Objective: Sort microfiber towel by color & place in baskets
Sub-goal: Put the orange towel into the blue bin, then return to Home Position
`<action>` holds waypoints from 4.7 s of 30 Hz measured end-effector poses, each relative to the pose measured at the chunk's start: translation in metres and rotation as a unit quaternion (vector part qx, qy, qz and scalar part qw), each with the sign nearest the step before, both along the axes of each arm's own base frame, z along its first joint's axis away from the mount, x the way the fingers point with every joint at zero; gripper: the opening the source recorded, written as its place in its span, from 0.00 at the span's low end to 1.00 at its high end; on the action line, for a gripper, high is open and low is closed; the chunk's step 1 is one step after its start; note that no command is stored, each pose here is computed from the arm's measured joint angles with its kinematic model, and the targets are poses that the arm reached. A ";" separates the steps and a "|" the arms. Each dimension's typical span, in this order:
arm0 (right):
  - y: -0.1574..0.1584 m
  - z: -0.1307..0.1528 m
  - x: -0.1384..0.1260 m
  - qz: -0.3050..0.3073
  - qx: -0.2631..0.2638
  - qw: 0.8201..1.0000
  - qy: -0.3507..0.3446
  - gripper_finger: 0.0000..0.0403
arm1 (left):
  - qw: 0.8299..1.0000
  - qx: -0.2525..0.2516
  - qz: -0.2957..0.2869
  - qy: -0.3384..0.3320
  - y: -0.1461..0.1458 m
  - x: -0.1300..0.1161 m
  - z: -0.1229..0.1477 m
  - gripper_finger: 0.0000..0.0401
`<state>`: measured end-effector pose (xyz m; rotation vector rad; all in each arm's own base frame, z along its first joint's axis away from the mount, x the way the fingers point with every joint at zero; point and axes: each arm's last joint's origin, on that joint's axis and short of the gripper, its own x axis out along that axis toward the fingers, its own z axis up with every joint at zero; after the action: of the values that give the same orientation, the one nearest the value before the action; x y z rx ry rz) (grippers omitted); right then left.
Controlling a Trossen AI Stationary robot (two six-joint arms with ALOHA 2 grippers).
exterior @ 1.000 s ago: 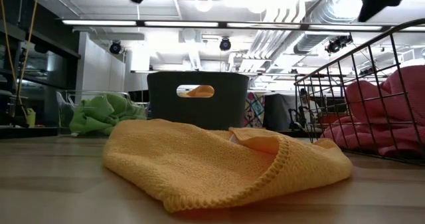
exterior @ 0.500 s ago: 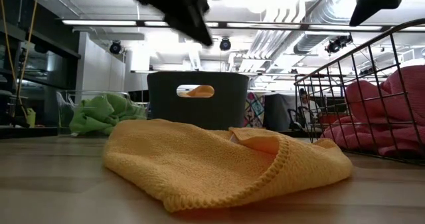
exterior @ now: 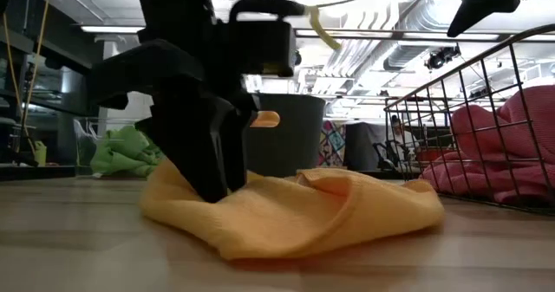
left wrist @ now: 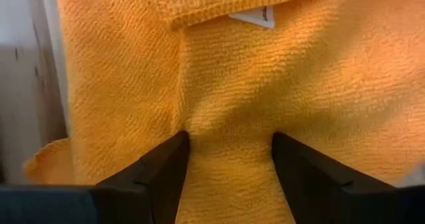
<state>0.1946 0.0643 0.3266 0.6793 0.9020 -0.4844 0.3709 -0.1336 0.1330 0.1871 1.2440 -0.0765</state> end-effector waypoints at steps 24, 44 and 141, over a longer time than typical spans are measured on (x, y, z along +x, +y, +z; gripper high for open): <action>-0.003 0.002 0.003 -0.042 -0.052 0.997 -0.035 0.81 | 0.910 0.090 0.149 -0.377 0.077 -0.090 0.237 0.00; -0.005 0.008 0.011 -0.053 -0.084 0.991 -0.087 0.81 | 0.803 0.046 0.332 -0.493 0.166 -0.070 0.165 0.00; -0.060 0.009 0.032 -0.112 -0.136 0.980 -0.087 0.81 | 0.875 -0.163 0.193 -0.412 0.188 -0.131 0.175 0.52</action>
<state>0.2271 0.0046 0.3357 0.5638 0.5828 -0.7245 0.2394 0.0541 0.3076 -0.3086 0.3791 0.1340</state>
